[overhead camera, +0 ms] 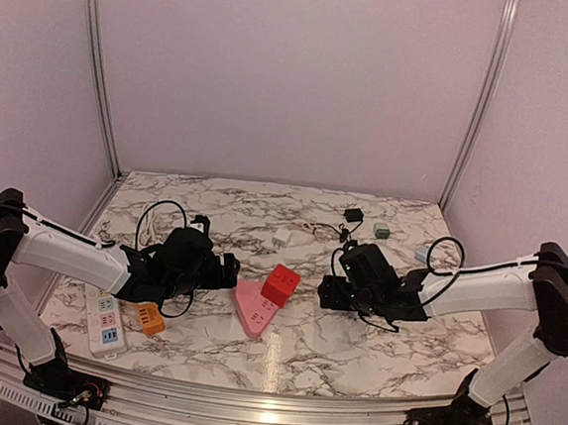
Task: Insert the plug
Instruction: Place the plug at the center of the board, then pick up the plug from the center of the board.
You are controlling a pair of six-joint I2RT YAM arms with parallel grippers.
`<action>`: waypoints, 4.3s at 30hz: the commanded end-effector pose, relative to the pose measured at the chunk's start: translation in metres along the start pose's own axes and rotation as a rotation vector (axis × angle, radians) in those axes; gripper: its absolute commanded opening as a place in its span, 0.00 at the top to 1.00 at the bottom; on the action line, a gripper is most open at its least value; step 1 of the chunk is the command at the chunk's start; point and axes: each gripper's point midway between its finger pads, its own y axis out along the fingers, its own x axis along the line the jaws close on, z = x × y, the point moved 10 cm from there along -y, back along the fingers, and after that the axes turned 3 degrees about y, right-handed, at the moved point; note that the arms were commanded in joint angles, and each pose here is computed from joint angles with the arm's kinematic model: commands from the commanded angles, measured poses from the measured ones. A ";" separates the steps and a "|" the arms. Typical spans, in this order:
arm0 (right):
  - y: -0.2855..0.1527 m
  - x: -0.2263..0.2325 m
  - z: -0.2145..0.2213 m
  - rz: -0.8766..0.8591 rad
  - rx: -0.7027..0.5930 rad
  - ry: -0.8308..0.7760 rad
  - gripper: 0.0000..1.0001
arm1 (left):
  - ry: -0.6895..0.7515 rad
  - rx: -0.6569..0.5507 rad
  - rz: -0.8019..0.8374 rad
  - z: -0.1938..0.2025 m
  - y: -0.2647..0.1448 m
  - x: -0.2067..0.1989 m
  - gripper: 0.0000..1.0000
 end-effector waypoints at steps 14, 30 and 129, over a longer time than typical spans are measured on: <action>-0.024 -0.047 -0.072 0.004 -0.208 -0.034 0.21 | -0.002 -0.021 0.010 0.001 -0.002 0.000 0.01; 0.027 -0.051 -0.082 -0.322 -0.086 -0.122 0.19 | -0.002 -0.027 0.007 0.001 -0.007 0.004 0.01; 0.016 -0.062 0.004 -0.121 -0.168 -0.261 0.20 | 0.019 0.004 0.025 0.007 0.008 -0.008 0.01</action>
